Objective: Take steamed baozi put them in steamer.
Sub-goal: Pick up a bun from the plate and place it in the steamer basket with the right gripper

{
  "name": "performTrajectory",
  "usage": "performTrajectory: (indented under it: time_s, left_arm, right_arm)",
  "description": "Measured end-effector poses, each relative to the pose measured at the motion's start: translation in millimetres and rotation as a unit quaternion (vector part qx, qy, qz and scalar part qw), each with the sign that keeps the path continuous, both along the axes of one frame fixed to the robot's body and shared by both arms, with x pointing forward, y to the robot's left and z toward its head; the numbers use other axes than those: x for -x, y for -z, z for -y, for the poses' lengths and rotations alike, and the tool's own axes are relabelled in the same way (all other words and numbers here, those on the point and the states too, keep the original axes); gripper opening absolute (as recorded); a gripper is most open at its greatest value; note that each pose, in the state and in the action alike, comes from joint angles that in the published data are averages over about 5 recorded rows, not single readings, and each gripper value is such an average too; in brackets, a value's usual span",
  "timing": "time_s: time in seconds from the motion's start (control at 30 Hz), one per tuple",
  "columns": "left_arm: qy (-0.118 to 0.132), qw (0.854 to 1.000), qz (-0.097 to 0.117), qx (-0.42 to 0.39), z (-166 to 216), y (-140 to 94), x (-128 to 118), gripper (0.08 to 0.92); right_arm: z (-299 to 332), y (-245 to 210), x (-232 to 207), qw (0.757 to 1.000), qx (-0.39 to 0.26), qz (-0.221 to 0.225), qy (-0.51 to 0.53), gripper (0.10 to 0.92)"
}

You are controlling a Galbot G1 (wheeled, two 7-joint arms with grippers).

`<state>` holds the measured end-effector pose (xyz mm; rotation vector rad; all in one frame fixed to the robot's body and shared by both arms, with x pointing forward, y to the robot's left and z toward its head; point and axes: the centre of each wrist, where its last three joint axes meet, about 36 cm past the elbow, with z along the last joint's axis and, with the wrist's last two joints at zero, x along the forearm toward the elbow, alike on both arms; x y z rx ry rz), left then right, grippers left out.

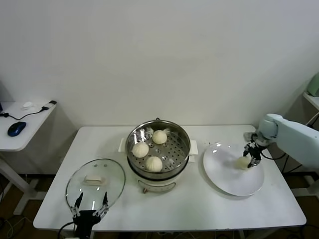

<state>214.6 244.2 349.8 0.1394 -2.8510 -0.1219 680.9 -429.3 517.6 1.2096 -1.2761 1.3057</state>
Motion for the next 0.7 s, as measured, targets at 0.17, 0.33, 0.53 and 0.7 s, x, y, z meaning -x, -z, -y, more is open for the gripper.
performTrajectory:
  time_s: [0.17,0.33,0.53,0.7]
  left_arm:
    - [0.004,1.000,0.004,-0.001,0.6,-2.8,-1.5,0.823]
    - [0.009,1.000,0.007,0.003,3.7,-7.1,-3.0,0.823]
    - [0.013,1.000,0.013,0.005,4.8,-11.3,-6.3,0.823]
    - [0.013,1.000,0.018,0.008,4.8,-12.7,-9.0,0.823]
  right_arm:
    - [-44.3,-71.3,-9.2,0.999,-0.032,0.023,-0.023,0.600]
    - [-101.6,-150.6,-6.4,0.995,-0.078,0.042,-0.042,0.600]
    - [-174.5,-203.6,12.9,0.990,-0.123,0.039,-0.059,0.600]
    - [-223.2,-205.1,26.0,0.988,-0.136,0.026,-0.062,0.600]
